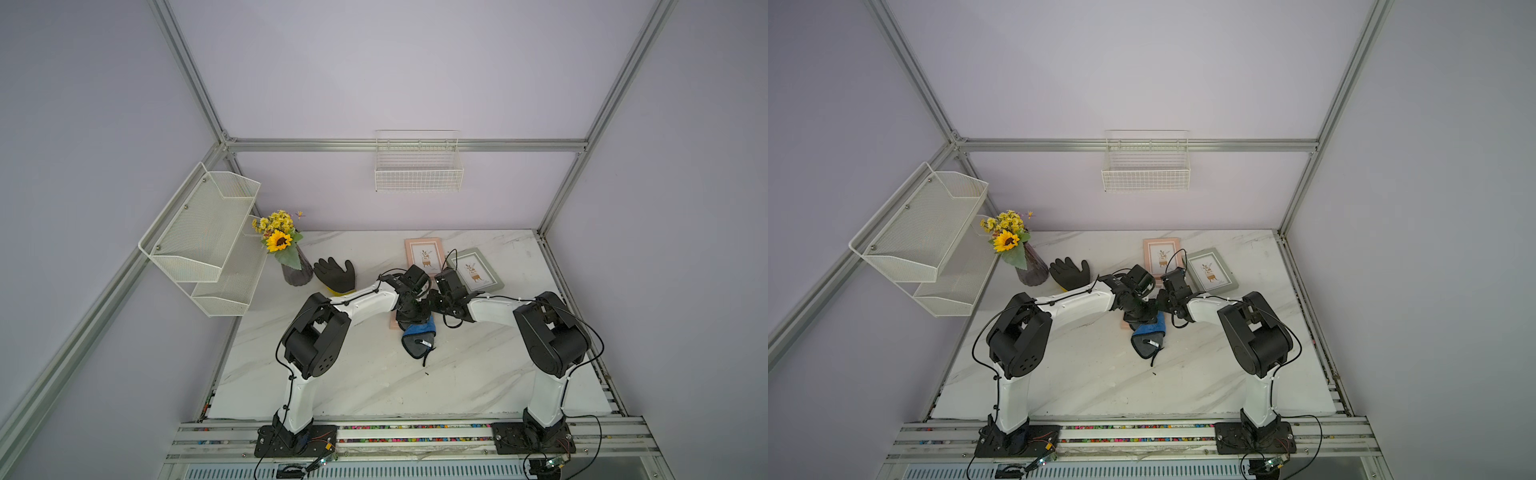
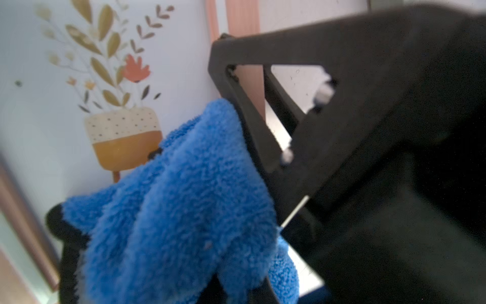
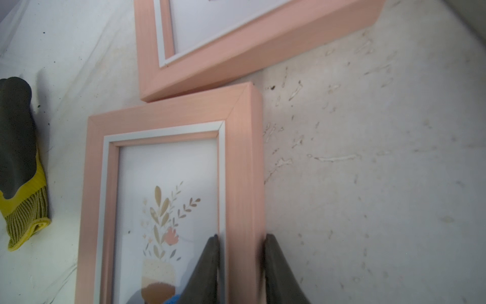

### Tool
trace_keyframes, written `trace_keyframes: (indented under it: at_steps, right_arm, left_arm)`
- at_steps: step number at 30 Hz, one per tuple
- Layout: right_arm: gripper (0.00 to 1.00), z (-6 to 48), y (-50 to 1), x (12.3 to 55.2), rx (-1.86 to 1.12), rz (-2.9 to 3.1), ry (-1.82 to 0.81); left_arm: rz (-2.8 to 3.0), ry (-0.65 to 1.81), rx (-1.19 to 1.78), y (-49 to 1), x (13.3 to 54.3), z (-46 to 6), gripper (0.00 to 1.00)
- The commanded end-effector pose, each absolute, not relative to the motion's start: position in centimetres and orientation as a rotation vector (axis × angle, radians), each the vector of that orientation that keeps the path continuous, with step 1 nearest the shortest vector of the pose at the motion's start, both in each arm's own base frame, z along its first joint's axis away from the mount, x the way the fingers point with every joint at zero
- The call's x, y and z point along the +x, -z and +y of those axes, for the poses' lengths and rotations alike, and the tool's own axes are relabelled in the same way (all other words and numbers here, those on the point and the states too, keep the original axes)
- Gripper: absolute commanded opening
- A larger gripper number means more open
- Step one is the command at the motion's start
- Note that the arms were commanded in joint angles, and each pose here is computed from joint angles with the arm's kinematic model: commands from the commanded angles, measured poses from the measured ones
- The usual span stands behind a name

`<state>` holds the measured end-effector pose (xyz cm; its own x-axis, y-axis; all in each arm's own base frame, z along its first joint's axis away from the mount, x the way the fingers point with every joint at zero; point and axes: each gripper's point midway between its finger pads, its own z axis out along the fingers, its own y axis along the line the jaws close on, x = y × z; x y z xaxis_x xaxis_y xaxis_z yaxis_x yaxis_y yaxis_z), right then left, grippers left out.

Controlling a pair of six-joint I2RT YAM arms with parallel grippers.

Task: Wipe the picture frame with a cloth
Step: Wipe the dirt from the picture frame.

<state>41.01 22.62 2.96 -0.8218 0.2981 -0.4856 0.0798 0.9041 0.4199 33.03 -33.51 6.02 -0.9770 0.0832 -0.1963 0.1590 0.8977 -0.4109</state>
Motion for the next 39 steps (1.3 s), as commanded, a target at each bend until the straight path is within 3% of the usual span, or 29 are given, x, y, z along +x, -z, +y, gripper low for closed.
trace_keyframes:
  at_steps: [1, 5, 8, 18, 22, 26, 34, 39]
  right_arm:
    - [0.21, 21.2, 1.6, 36.8, 0.277, 2.701, -0.422]
    - [0.21, 21.2, 1.6, 36.8, 0.276, 2.699, -0.419]
    - [0.21, 21.1, 1.5, 37.0, 0.277, 2.695, -0.413]
    - [0.21, 21.0, 1.2, 37.0, 0.279, 2.693, -0.405]
    - [0.21, 21.1, 1.2, 37.0, 0.28, 2.692, -0.412]
    - [0.21, 21.0, 1.3, 36.9, 0.282, 2.694, -0.408]
    - [0.21, 21.1, 1.3, 36.9, 0.279, 2.691, -0.414]
    - [0.21, 21.1, 1.4, 37.1, 0.278, 2.692, -0.409]
  left_arm:
    - [2.939, 0.463, 0.048, -5.3, 33.5, -27.3, 0.0]
    - [2.933, 0.272, -0.026, -5.7, 34.1, -22.2, 0.0]
    - [2.941, 0.252, -0.018, -5.7, 34.2, -21.8, 0.0]
    - [2.938, 0.508, 0.206, -5.9, 33.4, -32.7, 0.0]
    - [2.943, 0.545, 0.224, -5.5, 33.2, -34.2, 0.0]
    - [2.935, 0.47, 0.163, -5.7, 33.5, -31.6, 0.0]
    - [2.921, 0.233, -0.024, -6.3, 34.8, -21.2, 0.0]
    - [2.926, 0.305, 0.01, -6.3, 34.8, -23.0, 0.0]
